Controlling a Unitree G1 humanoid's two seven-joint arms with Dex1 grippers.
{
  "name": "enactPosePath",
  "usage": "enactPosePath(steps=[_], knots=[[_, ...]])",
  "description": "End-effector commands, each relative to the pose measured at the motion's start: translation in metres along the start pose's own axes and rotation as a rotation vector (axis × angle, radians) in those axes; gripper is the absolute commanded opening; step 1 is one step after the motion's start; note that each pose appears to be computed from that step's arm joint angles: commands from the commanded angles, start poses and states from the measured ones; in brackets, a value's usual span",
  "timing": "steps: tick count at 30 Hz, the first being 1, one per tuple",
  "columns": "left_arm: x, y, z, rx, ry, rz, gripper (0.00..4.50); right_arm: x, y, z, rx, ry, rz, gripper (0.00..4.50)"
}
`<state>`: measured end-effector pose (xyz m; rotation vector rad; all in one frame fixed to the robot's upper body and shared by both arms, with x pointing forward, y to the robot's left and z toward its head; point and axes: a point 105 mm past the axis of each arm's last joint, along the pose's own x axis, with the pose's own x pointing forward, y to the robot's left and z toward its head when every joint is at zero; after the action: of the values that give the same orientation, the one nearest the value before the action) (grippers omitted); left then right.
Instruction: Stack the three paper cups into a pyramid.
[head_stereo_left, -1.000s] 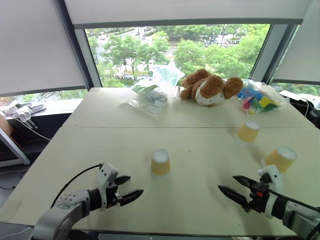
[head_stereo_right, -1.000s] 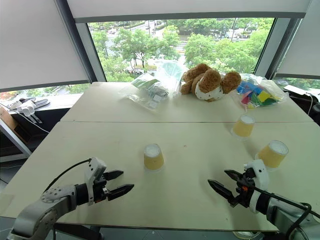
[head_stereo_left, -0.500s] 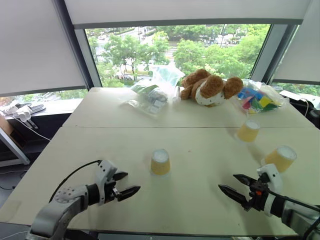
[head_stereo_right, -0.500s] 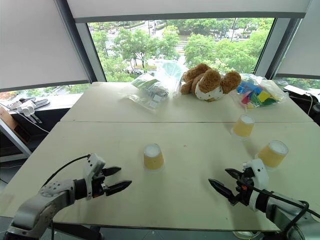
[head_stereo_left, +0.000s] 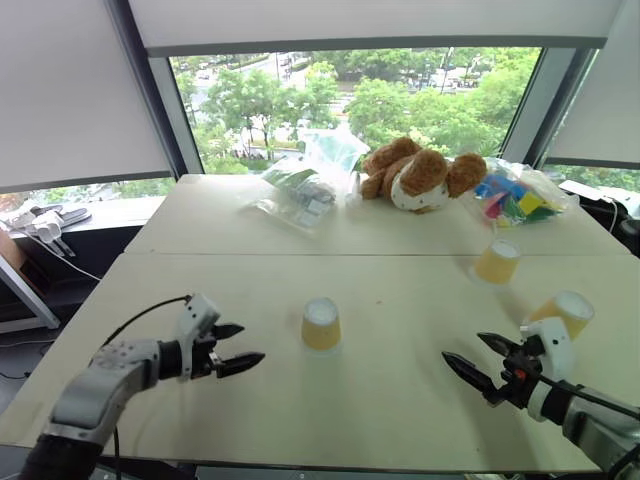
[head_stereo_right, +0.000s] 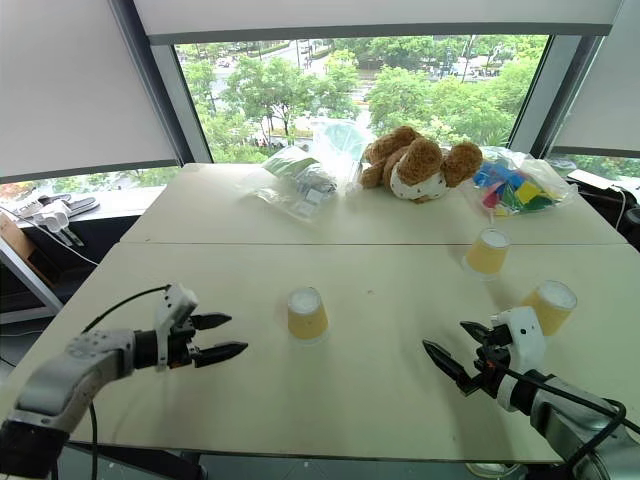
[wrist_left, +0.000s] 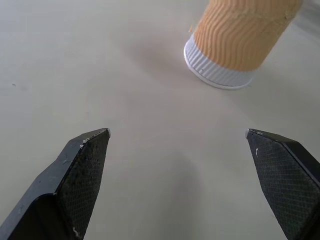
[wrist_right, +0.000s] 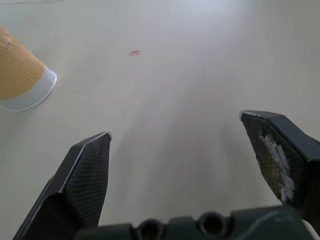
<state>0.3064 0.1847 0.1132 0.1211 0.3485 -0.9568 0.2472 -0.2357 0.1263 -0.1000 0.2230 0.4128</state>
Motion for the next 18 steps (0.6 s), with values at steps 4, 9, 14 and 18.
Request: enactPosePath(steps=[4, 9, 14, 18], knots=[[-0.009, -0.007, 0.082, 0.186, -0.064, -0.197, 4.5, -0.037, -0.036, 0.055, -0.073, -0.203, -0.249, 4.48], [0.008, -0.038, 0.105, 0.226, -0.105, -0.369, 4.5, -0.05, -0.084, 0.06, -0.148, -0.203, -0.501, 4.48], [0.016, -0.068, 0.1, 0.28, -0.057, -0.457, 4.5, -0.041, -0.112, 0.049, -0.116, -0.189, -0.597, 4.48], [0.013, -0.076, 0.106, 0.266, -0.077, -0.449, 4.5, -0.029, -0.118, 0.042, -0.047, -0.191, -0.579, 4.48]])
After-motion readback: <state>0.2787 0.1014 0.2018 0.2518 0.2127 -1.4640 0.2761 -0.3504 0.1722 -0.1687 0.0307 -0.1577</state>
